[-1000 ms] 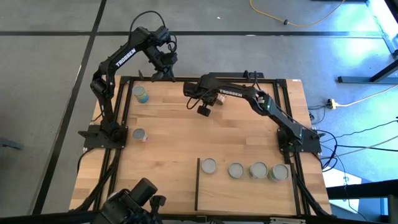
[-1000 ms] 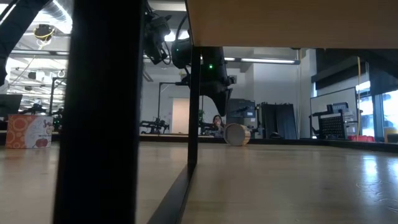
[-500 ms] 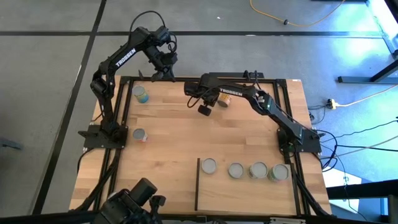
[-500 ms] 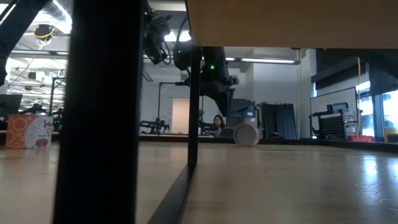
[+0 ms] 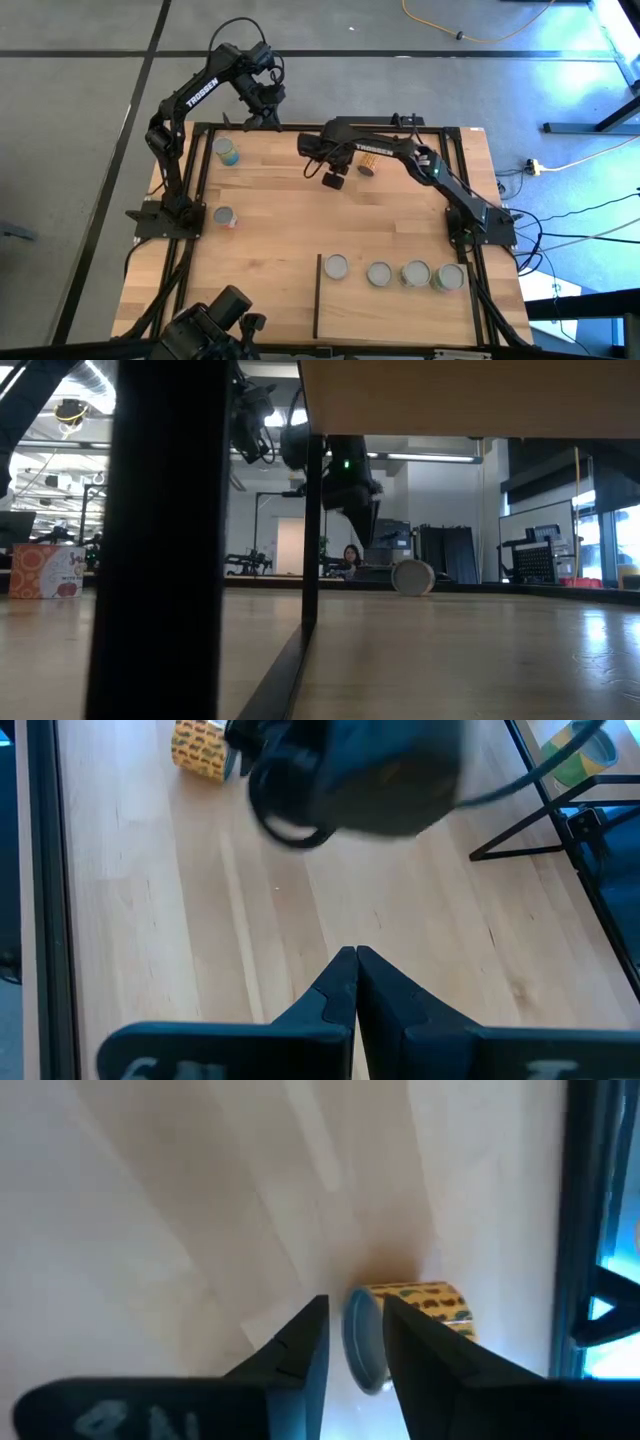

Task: Pick and place cans onto a shelf
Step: Put the yellow canned black beans on the shelf

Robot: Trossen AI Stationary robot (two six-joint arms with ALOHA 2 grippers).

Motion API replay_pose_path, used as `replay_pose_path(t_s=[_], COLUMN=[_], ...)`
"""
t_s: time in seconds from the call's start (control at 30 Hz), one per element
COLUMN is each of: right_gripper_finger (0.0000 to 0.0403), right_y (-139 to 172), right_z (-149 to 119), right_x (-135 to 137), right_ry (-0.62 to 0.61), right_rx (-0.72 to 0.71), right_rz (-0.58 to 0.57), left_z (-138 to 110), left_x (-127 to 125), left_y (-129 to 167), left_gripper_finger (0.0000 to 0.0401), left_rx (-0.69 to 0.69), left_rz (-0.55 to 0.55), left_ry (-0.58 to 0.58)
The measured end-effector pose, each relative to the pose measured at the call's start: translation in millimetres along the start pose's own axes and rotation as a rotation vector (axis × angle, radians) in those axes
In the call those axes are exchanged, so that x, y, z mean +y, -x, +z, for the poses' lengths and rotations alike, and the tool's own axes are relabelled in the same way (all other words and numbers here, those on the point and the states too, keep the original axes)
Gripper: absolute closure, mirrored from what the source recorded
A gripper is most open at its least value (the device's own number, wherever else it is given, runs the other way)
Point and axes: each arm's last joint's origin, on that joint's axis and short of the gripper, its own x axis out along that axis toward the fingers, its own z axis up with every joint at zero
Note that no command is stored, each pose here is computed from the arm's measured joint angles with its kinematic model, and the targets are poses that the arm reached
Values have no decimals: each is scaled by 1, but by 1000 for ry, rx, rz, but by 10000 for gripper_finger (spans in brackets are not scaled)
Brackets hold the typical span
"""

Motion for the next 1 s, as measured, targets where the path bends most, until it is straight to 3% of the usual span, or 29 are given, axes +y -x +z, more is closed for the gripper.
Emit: replay_pose_path(t_s=[0.13,0.3,0.6,0.73,1.0], right_gripper_finger=[303,303,303,303,303], right_y=[34,68,33,19,-10], right_z=[-15,-46,-112,-116,-113], right_x=[-13,-35,-27,-14,4], right_ry=[-37,-170,-308,-376,-368], right_rx=[-84,-150,34,-17,-76], right_rz=[-2,-28,-62,-47,-53], left_z=[0,0,0,0,0], left_x=[0,0,0,0,0], left_y=[0,0,0,0,0], left_gripper_finger=[401,401,401,401,401], left_rx=[4,4,4,4,4], left_rz=[2,2,2,2,2], left_ry=[0,0,1,1,1])
